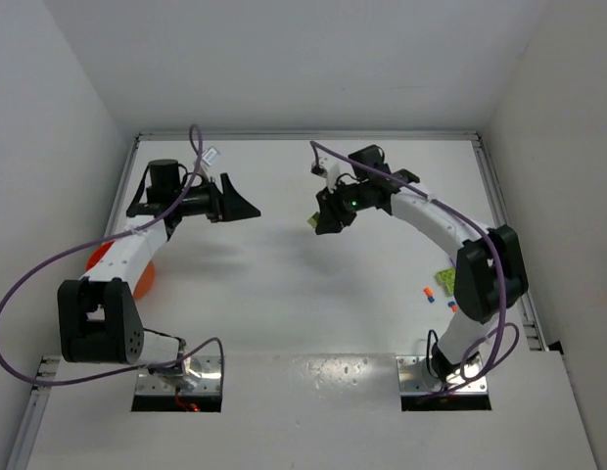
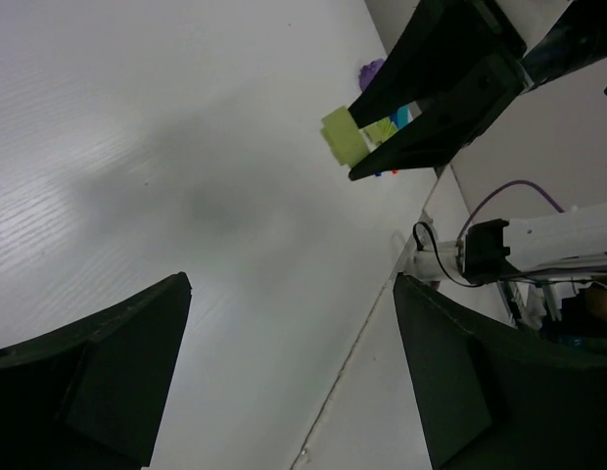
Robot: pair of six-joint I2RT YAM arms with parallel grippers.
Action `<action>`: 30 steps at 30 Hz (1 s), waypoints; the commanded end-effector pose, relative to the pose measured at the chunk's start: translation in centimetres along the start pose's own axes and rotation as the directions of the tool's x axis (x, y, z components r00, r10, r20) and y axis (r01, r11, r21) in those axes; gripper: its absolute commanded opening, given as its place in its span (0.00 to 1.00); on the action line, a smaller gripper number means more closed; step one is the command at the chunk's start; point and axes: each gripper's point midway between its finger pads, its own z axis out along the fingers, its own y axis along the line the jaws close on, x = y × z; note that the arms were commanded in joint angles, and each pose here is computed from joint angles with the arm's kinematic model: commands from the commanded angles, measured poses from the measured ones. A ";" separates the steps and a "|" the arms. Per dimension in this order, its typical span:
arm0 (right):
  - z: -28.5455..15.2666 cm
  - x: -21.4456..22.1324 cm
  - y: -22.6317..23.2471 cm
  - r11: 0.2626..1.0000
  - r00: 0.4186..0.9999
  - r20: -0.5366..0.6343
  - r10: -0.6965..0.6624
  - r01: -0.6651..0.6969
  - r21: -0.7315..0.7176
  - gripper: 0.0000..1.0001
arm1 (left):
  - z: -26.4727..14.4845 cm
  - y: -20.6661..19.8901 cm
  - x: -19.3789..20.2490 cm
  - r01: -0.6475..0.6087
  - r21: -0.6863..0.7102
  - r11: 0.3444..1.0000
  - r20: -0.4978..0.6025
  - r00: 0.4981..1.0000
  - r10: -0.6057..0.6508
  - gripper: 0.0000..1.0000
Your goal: Sort the legos into containers by color
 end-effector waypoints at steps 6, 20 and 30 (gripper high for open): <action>3.1 -4.2 3.3 0.992 0.992 -0.002 -0.124 0.124 -0.031 0.11 | 2.2 -2.0 1.6 0.007 0.058 0.998 -0.046 0.999 -0.004 0.87; 6.1 -4.8 7.3 0.972 0.971 -0.044 -0.235 0.234 -0.033 0.10 | 3.9 -1.1 2.9 0.059 0.054 0.997 -0.091 0.994 -0.053 0.76; 6.0 -6.1 8.2 0.964 0.963 -0.029 -0.268 0.267 -0.009 0.10 | 4.5 -0.6 4.7 0.113 0.086 0.990 -0.136 0.986 -0.101 0.67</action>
